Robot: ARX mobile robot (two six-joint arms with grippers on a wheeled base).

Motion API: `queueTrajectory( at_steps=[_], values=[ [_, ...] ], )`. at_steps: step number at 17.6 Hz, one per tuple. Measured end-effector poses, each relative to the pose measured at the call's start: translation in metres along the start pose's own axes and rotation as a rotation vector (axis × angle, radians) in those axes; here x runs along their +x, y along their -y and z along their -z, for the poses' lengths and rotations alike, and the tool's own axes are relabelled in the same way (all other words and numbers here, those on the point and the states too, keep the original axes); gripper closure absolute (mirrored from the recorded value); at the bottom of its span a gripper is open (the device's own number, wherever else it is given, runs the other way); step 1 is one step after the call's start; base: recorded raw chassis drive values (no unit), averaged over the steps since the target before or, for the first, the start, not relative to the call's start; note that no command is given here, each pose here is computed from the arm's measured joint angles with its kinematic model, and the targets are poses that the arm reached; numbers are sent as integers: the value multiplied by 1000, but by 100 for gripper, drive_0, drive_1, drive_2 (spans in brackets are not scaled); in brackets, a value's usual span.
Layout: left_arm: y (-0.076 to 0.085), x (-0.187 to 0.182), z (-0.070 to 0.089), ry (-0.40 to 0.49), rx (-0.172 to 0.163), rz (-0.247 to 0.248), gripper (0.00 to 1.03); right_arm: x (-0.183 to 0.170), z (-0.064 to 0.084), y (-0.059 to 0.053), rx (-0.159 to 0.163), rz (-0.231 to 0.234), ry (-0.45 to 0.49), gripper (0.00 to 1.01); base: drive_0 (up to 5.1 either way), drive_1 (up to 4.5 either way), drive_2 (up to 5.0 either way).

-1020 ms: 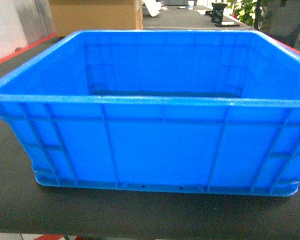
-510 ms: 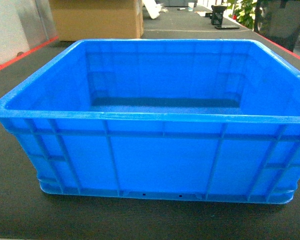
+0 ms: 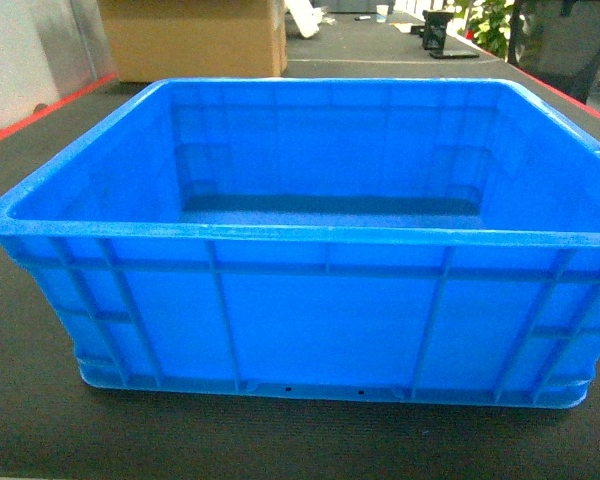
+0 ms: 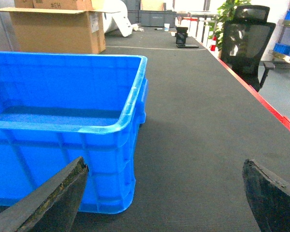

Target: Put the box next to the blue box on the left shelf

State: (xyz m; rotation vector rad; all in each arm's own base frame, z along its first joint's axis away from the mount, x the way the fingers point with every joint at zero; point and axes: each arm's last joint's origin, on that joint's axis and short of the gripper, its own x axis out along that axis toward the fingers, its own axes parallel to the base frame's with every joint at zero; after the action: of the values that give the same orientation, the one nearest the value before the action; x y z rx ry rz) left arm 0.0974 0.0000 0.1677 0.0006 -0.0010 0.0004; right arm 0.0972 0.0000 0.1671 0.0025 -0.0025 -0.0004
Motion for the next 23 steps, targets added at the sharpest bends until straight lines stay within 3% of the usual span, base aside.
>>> queueTrajectory(
  at_steps=[22, 23],
  values=[
    [0, 0, 0, 0, 0, 0, 5, 0, 0, 0, 0, 0, -1, 3, 0, 0, 0],
    [0, 0, 0, -1, 0, -2, 5, 1, 3, -3, 15, 109, -195, 3, 0, 0, 0]
  ],
)
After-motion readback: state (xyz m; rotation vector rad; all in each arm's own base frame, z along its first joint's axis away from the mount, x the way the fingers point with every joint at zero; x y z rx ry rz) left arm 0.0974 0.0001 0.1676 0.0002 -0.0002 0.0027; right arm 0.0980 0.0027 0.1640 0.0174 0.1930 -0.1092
